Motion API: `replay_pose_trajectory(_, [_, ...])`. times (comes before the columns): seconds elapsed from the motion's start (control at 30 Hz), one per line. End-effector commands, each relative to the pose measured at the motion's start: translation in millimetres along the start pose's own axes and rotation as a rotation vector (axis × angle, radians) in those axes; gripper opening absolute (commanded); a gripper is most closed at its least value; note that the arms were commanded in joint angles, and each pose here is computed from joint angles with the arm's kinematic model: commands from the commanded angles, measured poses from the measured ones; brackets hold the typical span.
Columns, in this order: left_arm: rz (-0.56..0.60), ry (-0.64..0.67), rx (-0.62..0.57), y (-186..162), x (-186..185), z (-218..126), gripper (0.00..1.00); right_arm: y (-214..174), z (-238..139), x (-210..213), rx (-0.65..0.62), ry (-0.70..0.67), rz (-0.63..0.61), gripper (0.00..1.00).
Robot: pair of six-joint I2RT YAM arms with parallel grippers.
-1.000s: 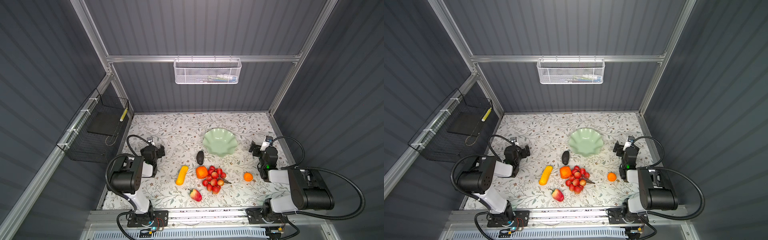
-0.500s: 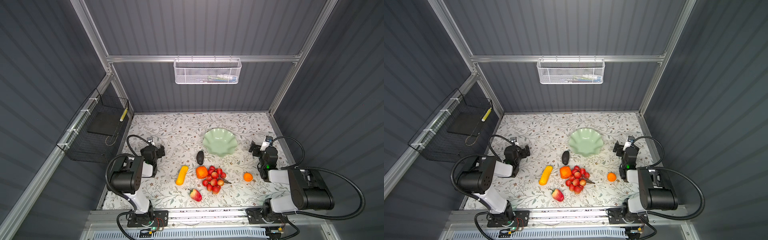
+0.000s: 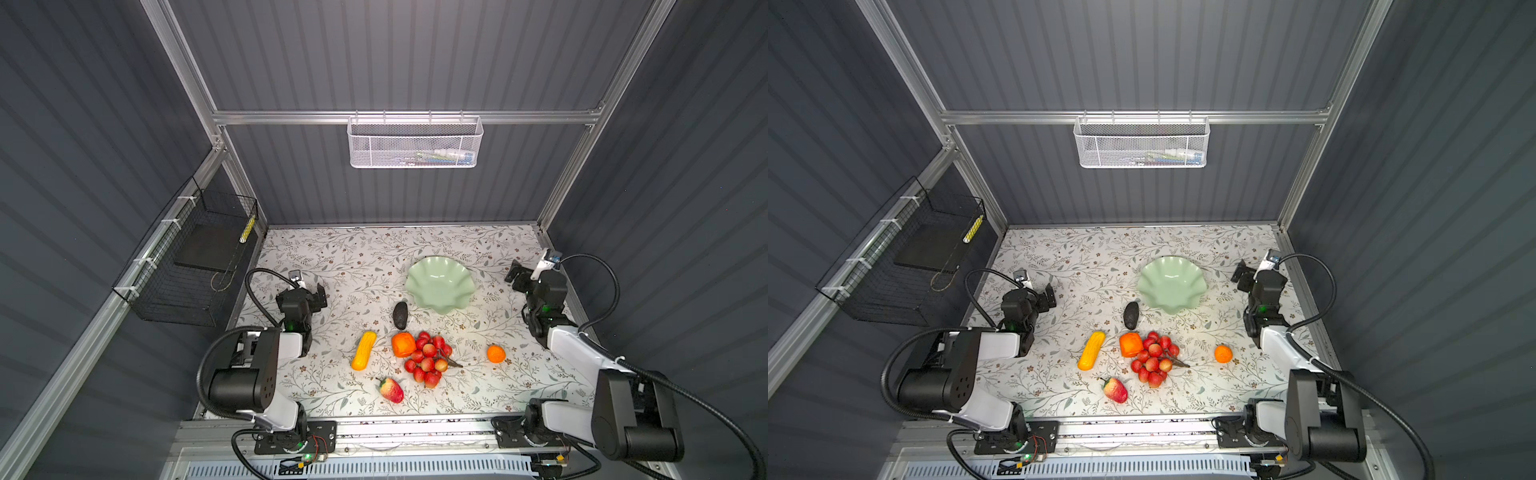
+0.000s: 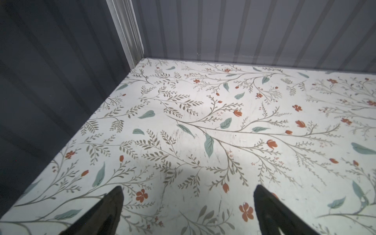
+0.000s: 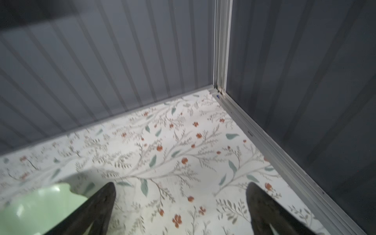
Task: Place and organize the fake fruits in the fruit bowl
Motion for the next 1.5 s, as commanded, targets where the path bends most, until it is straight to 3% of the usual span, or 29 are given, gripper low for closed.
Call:
replay_pose_trajectory(0.0, [-0.069,0.018,0.018,23,-1,-9,1.00,-31,-8,10,0.257,0.076,0.084,0.99])
replay_pose_trajectory(0.13, [-0.131,-0.031,0.026,44,-8,-19,1.00,-41,-29,19,0.440,0.097,0.135,0.97])
replay_pose_trajectory(0.37, [-0.197,-0.078,0.014,54,-13,-30,1.00,-100,-96,30,0.811,0.015,0.008,0.97])
replay_pose_trajectory(0.6, [-0.205,-0.086,0.011,55,-15,-29,1.00,-143,-147,29,0.979,-0.012,0.029,0.95])
replay_pose_trajectory(0.73, [-0.208,-0.078,0.038,48,-14,-26,1.00,-169,-160,32,1.047,-0.009,0.061,0.88])
replay_pose_trajectory(1.27, [-0.215,-0.081,0.048,43,-13,-29,1.00,-201,-149,34,1.054,-0.014,0.076,0.60])
replay_pose_trajectory(1.47, [-0.219,-0.080,0.051,43,-13,-29,1.00,-180,-144,38,0.979,0.018,0.056,0.43])
Point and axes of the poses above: each gripper's point midway between its finger pads, its own z axis out along the fingers, its own x axis along the line the jaws close on, y = z × x, the point moved 4 cm from there along -z, back along the fingers, and after that the axes turned 6 degrees about -z, right-handed, at the moved point
